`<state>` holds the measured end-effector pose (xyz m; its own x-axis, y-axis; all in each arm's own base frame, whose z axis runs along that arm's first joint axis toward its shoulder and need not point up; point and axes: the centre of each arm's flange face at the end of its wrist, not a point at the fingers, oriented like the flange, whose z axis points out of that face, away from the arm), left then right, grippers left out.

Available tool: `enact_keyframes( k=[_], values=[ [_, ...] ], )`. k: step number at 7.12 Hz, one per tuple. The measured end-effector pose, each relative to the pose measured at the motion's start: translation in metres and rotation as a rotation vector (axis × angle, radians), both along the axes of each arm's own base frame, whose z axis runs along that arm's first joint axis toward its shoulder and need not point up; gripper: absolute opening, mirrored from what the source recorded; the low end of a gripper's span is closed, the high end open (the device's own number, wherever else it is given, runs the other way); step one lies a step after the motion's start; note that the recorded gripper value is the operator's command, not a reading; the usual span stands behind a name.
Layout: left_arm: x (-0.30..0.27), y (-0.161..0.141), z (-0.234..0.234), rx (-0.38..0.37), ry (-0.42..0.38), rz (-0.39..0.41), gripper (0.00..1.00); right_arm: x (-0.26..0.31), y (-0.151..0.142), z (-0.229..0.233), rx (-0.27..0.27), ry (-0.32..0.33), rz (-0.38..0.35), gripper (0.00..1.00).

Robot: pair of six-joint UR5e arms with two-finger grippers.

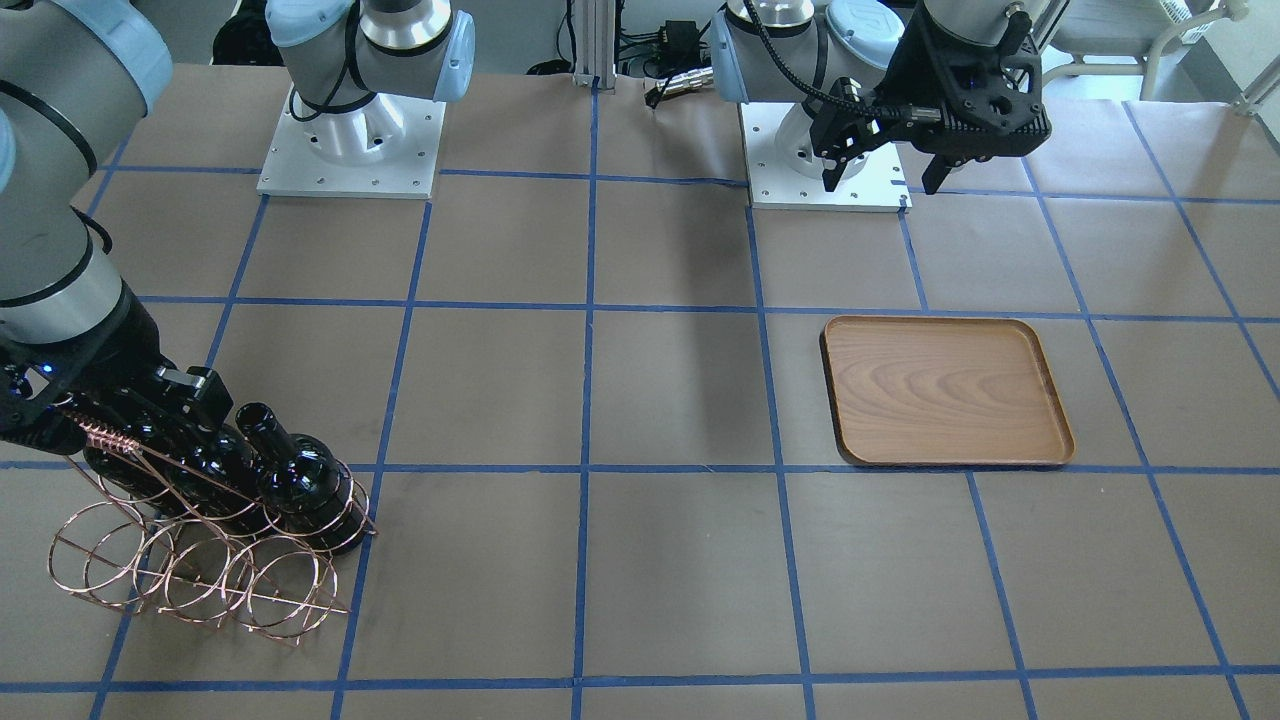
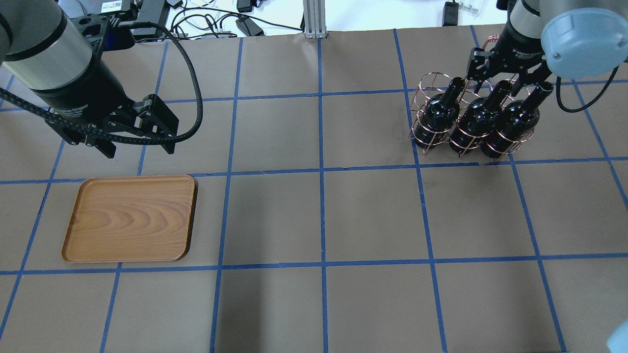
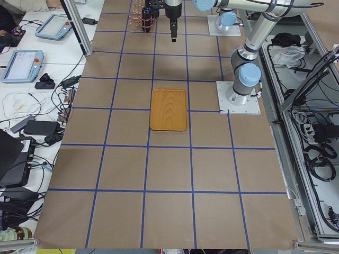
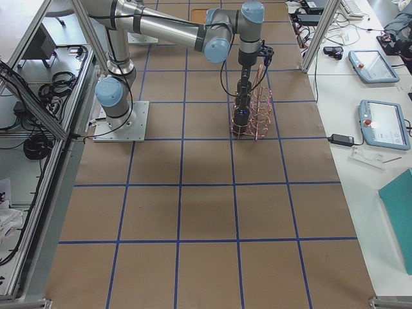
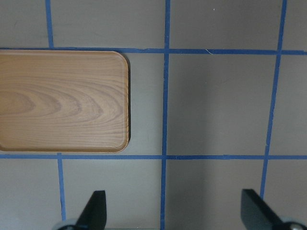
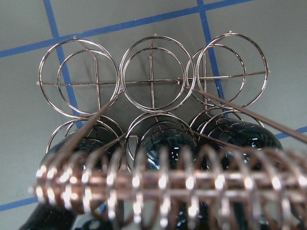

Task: Take wine from basket and place on tray
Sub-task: 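Lower the right gripper over the middle wine bottle in the copper rack, then grasp the middle bottle's neck with the right gripper and lift it out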

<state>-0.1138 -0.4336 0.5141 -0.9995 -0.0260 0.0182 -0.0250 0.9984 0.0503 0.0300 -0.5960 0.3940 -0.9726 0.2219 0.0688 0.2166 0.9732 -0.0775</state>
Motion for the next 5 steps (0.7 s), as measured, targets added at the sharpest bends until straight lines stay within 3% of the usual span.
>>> enact_keyframes(
  k=[1, 2, 3, 4, 5],
  values=[
    [0.0001, 0.0005, 0.0002, 0.0, -0.001, 0.0, 1.0, -0.0007, -0.0031, -0.0056, 0.005, -0.001, -0.001, 0.38],
    [0.0001, 0.0009, 0.0001, 0.0, -0.001, -0.001, 1.0, -0.0012, -0.0043, -0.0089, 0.012, -0.002, -0.002, 0.26],
    [0.0002, 0.0015, 0.0, 0.001, -0.002, -0.001, 1.0, -0.0012, -0.0041, -0.0105, 0.019, -0.003, 0.0, 0.24],
    [0.0002, 0.0019, -0.0004, 0.002, -0.003, -0.002, 1.0, -0.0016, -0.0031, -0.011, 0.03, 0.001, 0.004, 0.14],
    [0.0003, 0.0024, -0.001, 0.004, -0.003, -0.002, 1.0, -0.002, -0.0008, -0.013, 0.055, 0.006, 0.009, 0.11]
  ],
)
